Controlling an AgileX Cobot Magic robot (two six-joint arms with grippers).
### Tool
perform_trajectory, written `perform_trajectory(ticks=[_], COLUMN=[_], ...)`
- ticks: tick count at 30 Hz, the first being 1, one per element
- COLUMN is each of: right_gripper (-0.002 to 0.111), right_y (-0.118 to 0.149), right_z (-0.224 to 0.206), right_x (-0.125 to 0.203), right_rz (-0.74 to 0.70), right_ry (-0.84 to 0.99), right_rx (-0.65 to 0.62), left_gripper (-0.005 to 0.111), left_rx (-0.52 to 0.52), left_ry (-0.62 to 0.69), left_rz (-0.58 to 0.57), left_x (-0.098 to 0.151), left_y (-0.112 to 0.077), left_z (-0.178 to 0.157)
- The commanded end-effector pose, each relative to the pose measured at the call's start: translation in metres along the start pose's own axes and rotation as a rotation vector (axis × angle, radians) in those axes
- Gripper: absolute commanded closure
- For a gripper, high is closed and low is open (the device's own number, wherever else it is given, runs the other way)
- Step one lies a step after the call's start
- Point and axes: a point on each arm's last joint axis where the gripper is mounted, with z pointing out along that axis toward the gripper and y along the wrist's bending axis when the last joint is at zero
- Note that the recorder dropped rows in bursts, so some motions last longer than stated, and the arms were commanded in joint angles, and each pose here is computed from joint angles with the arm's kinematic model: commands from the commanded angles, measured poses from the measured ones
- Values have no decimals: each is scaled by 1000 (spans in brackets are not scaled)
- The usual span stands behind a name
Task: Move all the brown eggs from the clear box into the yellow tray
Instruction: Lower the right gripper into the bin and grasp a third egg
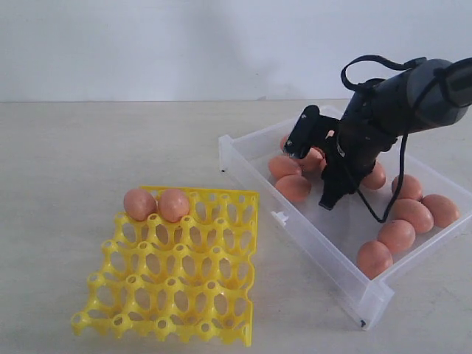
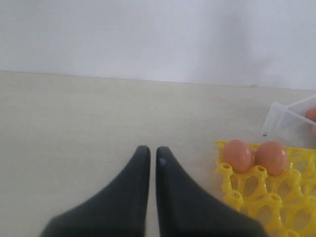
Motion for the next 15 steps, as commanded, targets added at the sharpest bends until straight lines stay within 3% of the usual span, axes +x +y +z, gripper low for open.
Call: perform_trajectory(ticks=[1, 5, 12, 15], right_gripper=[108, 108, 108, 108], right_y=[-5, 1, 22, 27], right_z=[-22, -48, -97, -118], right_x=[-6, -8, 24, 28], right_rz=[402, 640, 1026, 1167], right_ry=[-101, -302, -775, -1020], right_rx=[-55, -139, -201, -325], left_gripper=[103, 103, 103, 103], left_rx=[3, 3, 3, 3], left_ry=[-3, -3, -3, -3], left_rz=[-11, -11, -11, -11], left_x=[1, 1, 1, 1], left_y=[0, 0, 0, 0], left_z=[0, 0, 0, 0])
